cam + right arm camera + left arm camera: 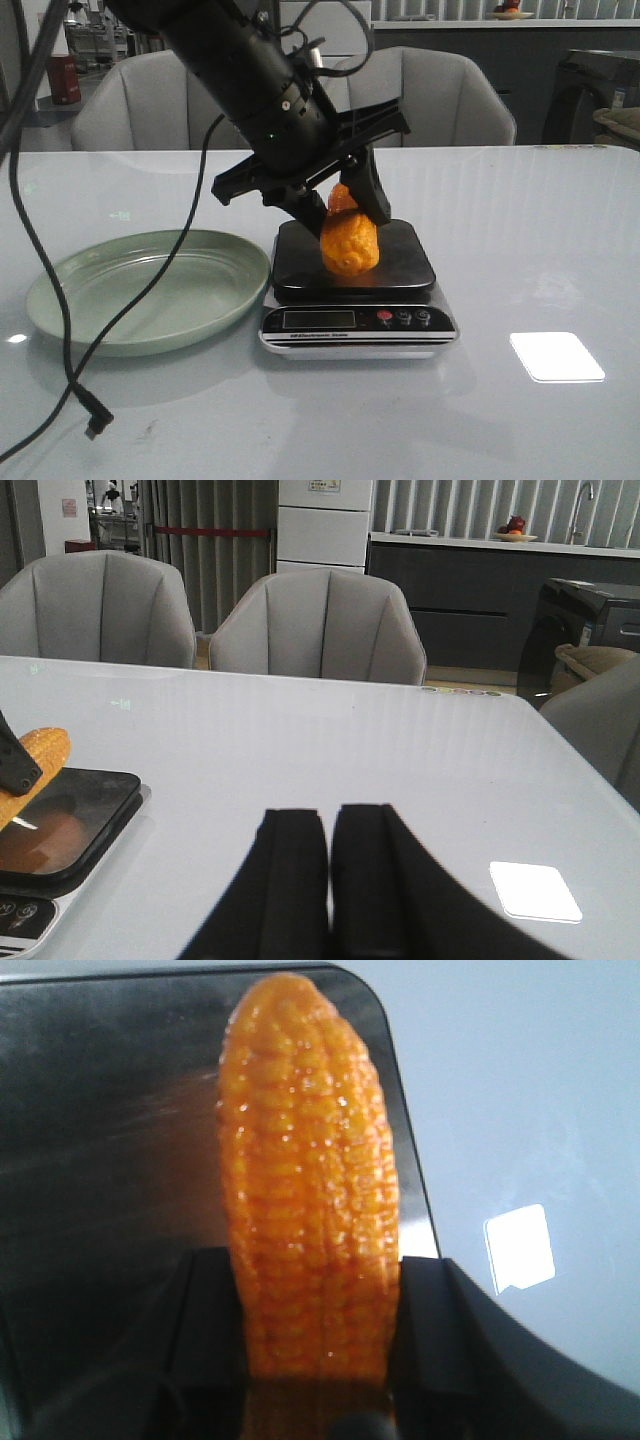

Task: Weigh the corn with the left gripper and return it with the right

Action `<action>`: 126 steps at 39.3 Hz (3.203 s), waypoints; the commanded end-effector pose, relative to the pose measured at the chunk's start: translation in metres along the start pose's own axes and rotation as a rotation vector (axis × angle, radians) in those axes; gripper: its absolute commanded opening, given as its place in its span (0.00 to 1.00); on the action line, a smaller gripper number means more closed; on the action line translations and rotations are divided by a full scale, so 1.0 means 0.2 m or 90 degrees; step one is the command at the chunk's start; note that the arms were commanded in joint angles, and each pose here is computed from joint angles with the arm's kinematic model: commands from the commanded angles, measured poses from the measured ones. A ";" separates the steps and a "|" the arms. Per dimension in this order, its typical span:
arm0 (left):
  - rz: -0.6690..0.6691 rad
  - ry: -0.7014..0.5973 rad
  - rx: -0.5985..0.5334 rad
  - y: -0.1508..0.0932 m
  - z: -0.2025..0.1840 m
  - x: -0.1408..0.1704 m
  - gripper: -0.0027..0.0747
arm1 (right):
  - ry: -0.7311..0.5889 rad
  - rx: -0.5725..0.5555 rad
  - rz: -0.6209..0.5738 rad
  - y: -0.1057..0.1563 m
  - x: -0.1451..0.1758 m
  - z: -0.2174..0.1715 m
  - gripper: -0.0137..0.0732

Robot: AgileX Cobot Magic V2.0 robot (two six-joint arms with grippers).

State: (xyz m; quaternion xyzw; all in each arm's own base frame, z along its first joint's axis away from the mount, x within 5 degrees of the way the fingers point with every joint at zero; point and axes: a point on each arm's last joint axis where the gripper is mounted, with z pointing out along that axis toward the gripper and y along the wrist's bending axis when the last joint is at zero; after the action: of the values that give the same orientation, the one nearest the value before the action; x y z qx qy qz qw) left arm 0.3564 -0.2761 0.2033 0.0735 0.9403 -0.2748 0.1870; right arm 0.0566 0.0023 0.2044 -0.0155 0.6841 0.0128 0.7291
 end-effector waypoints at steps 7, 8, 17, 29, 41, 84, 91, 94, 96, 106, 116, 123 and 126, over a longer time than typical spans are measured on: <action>-0.005 -0.075 0.043 -0.10 -0.12 -0.08 0.71 | -0.055 0.006 -0.007 0.00 -0.02 -0.01 0.37; -0.005 -0.076 0.043 -0.10 -0.12 -0.08 0.75 | -0.055 0.006 -0.007 0.00 -0.02 -0.01 0.37; -0.004 -0.070 0.045 -0.10 -0.14 -0.08 0.75 | -0.055 0.006 -0.007 0.00 -0.02 -0.01 0.37; 0.071 -0.093 0.043 -0.19 -0.41 -0.05 0.66 | -0.055 0.006 -0.007 0.00 -0.02 -0.01 0.37; 0.143 -0.151 0.014 -0.16 -0.77 0.13 0.64 | -0.055 0.006 -0.007 0.00 -0.02 -0.01 0.37; 0.357 -0.487 -0.024 0.43 -1.61 1.36 0.51 | -0.054 0.006 -0.007 0.00 -0.02 -0.01 0.37; 0.365 -0.559 -0.005 0.49 -1.61 1.45 0.18 | -0.054 0.006 -0.007 0.00 -0.02 -0.01 0.37; 0.367 -0.585 0.005 0.49 -1.63 1.46 0.20 | -0.054 0.006 -0.007 0.00 -0.02 -0.01 0.37; 0.367 -0.587 0.005 0.49 -1.63 1.46 0.20 | -0.054 0.006 -0.007 0.00 -0.02 -0.01 0.37; 0.367 -0.584 0.004 0.49 -1.63 1.46 0.20 | -0.071 0.006 -0.007 0.00 -0.03 -0.01 0.37; 0.367 -0.584 0.004 0.49 -1.63 1.46 0.20 | -0.180 0.009 0.024 -0.01 -0.14 -0.03 0.37; 0.367 -0.584 0.004 0.49 -1.63 1.46 0.20 | -0.169 0.008 0.032 -0.01 -0.29 0.00 0.37; 0.367 -0.584 0.004 0.49 -1.63 1.46 0.19 | -0.129 0.007 0.035 -0.01 -0.35 0.04 0.37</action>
State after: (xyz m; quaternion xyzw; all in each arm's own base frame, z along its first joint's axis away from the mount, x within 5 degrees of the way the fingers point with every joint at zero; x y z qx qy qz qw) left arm 0.0149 -0.0088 0.2806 0.2089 0.7411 -0.2025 0.6051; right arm 0.0567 0.0016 0.2472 0.0038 0.6227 0.0306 0.7818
